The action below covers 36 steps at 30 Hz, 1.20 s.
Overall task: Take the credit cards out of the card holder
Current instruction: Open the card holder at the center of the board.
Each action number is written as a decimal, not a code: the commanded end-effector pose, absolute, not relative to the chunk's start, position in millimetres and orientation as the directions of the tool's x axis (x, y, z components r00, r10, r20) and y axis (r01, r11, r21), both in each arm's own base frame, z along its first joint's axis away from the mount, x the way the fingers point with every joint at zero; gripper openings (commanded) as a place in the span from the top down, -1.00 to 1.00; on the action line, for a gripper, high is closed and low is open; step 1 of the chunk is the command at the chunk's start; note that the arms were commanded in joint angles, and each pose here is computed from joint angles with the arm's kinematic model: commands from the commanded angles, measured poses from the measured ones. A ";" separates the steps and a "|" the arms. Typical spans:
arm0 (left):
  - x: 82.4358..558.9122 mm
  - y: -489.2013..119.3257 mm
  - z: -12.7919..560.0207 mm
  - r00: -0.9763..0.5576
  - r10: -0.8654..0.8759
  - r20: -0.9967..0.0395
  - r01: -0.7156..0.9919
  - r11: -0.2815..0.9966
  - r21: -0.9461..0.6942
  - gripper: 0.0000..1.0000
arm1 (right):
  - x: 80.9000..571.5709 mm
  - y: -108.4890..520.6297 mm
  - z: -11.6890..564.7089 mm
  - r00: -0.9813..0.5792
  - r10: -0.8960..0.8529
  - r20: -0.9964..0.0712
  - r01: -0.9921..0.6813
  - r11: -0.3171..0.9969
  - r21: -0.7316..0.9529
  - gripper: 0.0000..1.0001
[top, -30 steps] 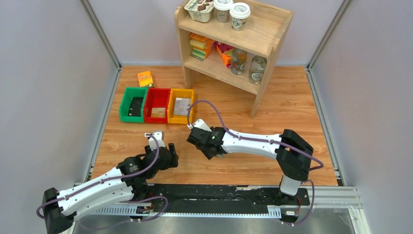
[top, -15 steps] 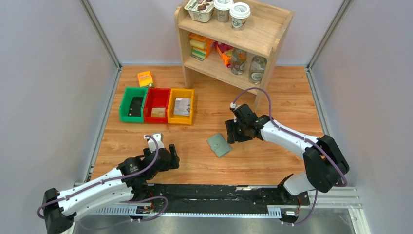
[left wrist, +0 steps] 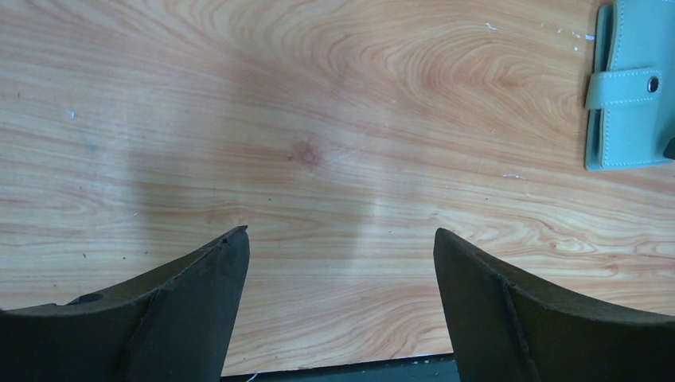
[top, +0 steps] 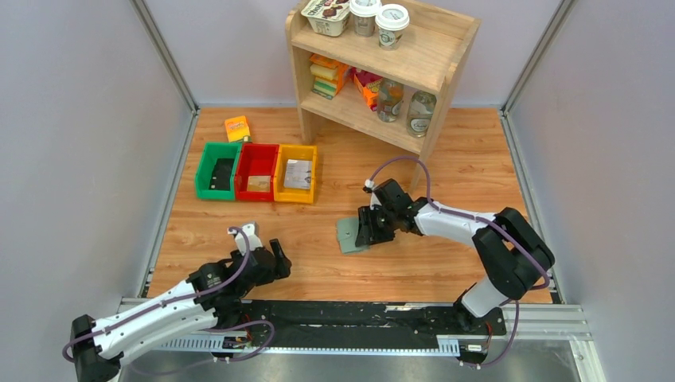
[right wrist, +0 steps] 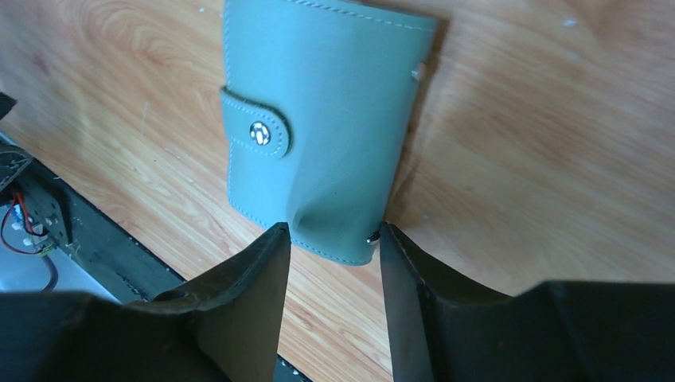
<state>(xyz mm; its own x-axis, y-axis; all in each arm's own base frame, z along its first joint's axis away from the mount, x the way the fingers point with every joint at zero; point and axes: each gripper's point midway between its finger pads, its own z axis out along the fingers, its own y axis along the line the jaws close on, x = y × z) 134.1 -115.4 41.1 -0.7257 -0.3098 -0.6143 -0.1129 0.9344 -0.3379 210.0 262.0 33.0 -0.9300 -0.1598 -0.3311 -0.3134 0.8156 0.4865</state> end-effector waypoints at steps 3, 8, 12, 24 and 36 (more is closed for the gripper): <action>132.0 -124.1 43.7 -0.706 -0.374 -0.602 -0.082 0.887 -0.454 -0.86 | 203.5 299.5 40.3 -0.917 -0.180 -0.355 -0.364 0.742 0.563 0.13; 139.1 -144.4 56.3 -0.688 -0.388 -0.613 -0.006 0.847 -0.531 -0.86 | 206.1 299.1 42.6 -0.908 -0.159 -0.388 -0.360 0.771 0.526 0.14; 145.9 -175.8 68.6 -0.672 -0.411 -0.616 0.108 0.769 -0.631 -0.86 | 224.8 281.7 51.6 -0.909 -0.028 -0.416 -0.270 0.799 0.537 0.13; 199.2 -197.6 119.6 -0.561 -0.297 -0.772 0.172 0.871 -0.460 -0.95 | 264.8 269.2 52.1 -0.916 0.196 -0.349 -0.086 0.756 0.649 0.09; 236.1 -251.1 109.5 -0.719 0.024 -0.695 0.266 0.933 -0.243 -0.65 | 270.6 279.7 40.4 -0.929 0.165 -0.332 -0.104 0.743 0.661 0.12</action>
<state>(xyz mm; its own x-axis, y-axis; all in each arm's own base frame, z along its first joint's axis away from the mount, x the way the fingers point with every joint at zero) 240.1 -233.0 119.1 -0.6666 -0.0962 -0.7392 0.1737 0.9443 -0.2795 259.7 269.8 29.1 -0.9407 0.1527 -0.3030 -0.0768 0.7740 0.6285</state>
